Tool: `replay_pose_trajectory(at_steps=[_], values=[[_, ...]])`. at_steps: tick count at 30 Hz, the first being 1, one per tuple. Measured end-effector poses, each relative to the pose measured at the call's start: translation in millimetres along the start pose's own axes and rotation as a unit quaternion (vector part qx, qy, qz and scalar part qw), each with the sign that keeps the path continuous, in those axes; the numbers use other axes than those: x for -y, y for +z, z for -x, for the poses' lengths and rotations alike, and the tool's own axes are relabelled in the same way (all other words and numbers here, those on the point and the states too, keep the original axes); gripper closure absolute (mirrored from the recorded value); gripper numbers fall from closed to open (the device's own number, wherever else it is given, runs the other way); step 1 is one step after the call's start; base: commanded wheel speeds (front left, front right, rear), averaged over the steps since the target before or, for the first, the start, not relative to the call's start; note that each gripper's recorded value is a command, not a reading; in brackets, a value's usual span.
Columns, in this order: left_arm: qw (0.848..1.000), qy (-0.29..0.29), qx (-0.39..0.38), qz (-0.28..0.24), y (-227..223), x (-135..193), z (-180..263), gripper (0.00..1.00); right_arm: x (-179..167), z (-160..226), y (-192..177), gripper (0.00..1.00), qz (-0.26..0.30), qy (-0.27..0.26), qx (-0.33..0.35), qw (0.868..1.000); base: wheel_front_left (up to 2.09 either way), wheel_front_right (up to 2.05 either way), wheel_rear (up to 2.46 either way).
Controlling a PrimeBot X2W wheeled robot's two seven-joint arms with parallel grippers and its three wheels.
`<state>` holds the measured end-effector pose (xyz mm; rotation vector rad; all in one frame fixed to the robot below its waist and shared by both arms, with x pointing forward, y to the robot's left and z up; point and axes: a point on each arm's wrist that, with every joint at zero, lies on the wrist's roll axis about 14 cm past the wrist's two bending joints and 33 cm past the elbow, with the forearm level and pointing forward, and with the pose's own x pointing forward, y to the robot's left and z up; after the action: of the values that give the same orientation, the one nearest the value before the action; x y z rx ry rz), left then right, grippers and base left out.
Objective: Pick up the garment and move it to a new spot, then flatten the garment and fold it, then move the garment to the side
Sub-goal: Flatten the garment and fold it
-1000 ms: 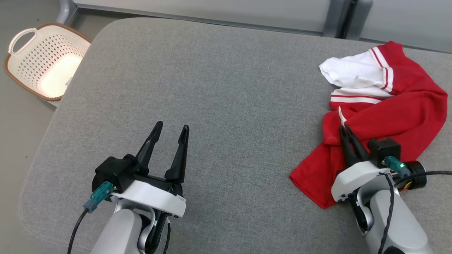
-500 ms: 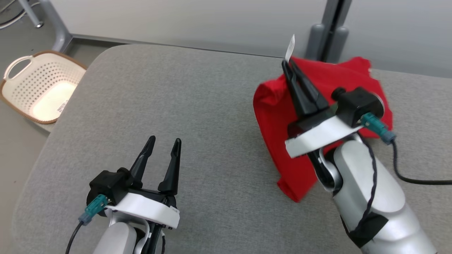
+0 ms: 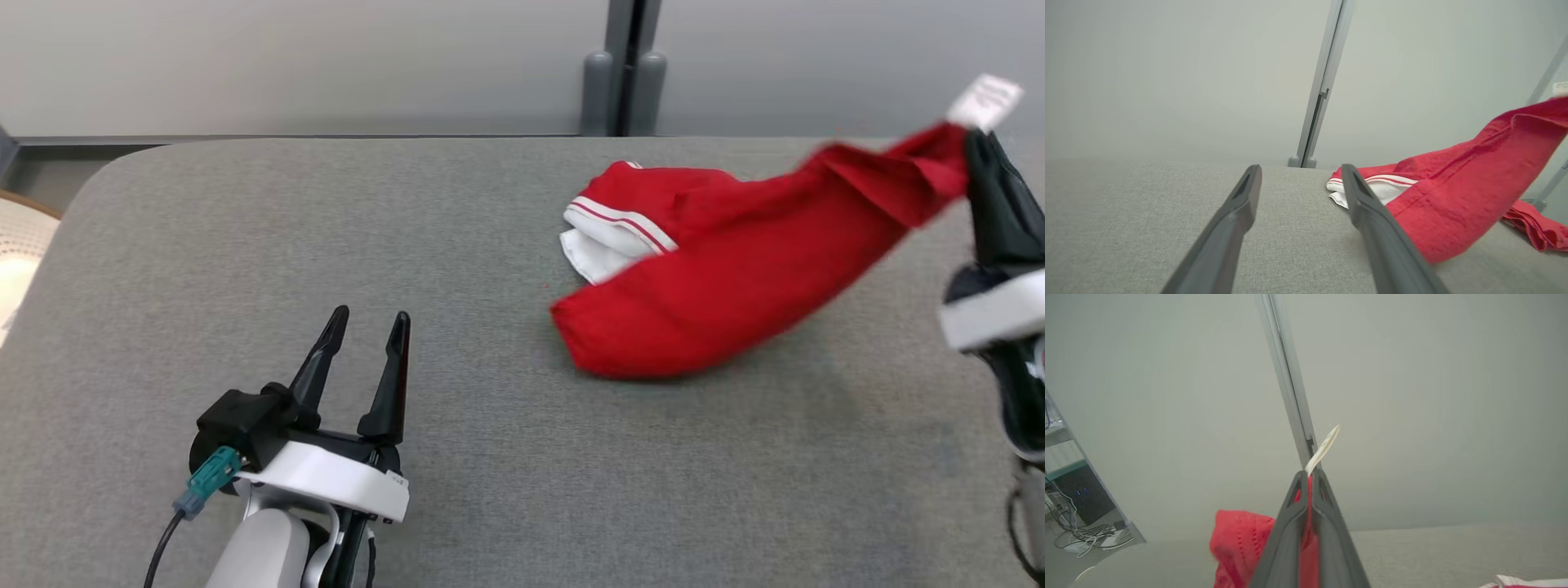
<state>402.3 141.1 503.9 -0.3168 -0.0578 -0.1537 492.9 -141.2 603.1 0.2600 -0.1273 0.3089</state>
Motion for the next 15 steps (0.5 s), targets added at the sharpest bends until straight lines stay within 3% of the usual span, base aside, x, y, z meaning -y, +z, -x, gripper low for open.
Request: replay_pose_trajectory(at_steps=[4,8,9,10,13,15], values=[[1.0,-0.02,-0.011,0.002,-9.2,11.8,-10.0,0.0,60.4,38.7,-31.3,1.0,0.027,-0.076,-0.078,0.994,0.0,0.0,0.0],[0.999,-0.027,-0.021,0.004,-16.6,15.3,-14.5,0.0,95.3,81.6,-72.2,1.0,0.061,-0.132,-0.159,0.977,0.0,0.0,0.0],[0.999,-0.028,-0.023,0.004,-18.1,15.7,-15.3,0.0,105.8,91.9,-78.1,0.59,0.07,-0.151,-0.17,0.971,0.0,0.0,0.0],[0.999,-0.028,-0.026,0.003,-20.0,15.4,-15.6,0.0,114.4,99.3,-80.6,0.0,0.083,-0.167,-0.174,0.967,0.0,0.0,0.0],[0.999,-0.031,-0.029,0.002,-21.8,16.3,-16.6,0.0,134.8,113.3,-81.0,0.0,0.129,-0.203,-0.18,0.954,0.0,0.0,0.0],[0.999,-0.032,-0.029,0.002,-21.4,17.2,-16.6,0.0,131.3,112.0,-79.6,0.0,0.136,-0.208,-0.163,0.955,0.0,0.0,0.0]])
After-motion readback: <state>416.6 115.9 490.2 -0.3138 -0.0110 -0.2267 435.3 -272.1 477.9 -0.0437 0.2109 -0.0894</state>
